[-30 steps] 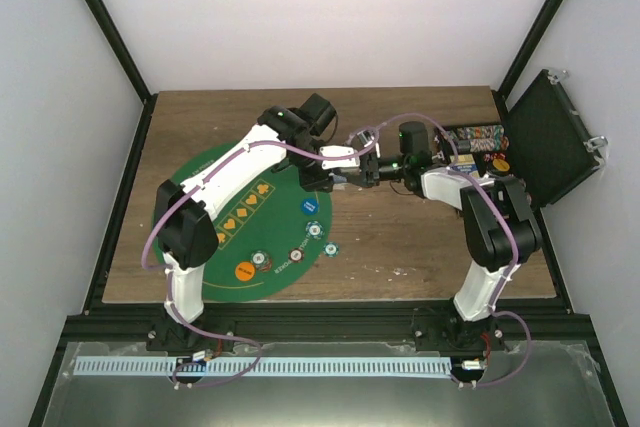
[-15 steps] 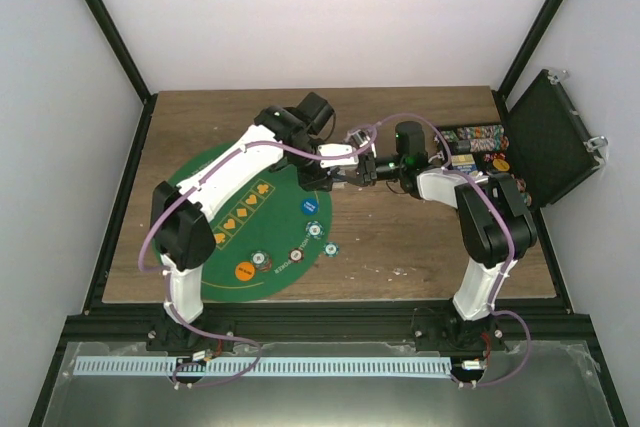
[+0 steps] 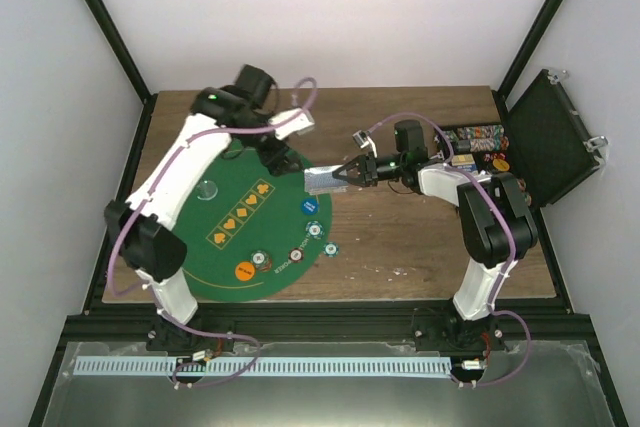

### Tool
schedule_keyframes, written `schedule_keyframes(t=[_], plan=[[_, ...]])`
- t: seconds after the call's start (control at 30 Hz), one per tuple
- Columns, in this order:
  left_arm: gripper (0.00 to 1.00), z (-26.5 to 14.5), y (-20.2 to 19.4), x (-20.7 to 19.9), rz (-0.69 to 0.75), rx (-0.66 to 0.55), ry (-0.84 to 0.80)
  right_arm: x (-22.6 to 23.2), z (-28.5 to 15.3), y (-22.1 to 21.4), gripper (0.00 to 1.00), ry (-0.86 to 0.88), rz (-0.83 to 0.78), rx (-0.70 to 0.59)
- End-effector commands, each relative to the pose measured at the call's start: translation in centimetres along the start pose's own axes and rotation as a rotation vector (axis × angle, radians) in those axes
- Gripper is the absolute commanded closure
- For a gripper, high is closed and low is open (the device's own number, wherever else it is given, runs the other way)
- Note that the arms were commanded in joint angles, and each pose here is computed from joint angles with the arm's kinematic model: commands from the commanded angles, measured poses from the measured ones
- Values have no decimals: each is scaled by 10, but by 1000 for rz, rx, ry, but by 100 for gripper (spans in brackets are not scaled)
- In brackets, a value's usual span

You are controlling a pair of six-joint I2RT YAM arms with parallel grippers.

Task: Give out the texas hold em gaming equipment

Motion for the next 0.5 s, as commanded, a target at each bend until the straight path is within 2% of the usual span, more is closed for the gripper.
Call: schedule_keyframes(t=[0.0, 0.1, 0.17, 0.23, 0.47], plan=[[17, -16, -27, 31, -208, -41, 31, 23, -6, 20, 99, -11, -96, -29], [44, 14, -53, 48, -298, 53, 77, 28, -7, 23, 99, -16, -100, -47], [58, 28, -61, 45, -335, 99, 18, 31, -7, 25, 99, -26, -102, -65], [62, 35, -62, 40, -371, 109, -38, 35, -3, 26, 99, -33, -99, -84], [69, 52, -52, 39, -360, 113, -17, 40, 15, 29, 98, -30, -102, -77]])
Point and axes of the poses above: each gripper's point midway between its finger pads, its own z axis out along the fingers, its own x axis along the line the jaws close on, y = z × x, the point moved 5 cm from there along -z, back along the fingers, and after that the axes turned 10 degrees about -z, right-handed, at the moved point
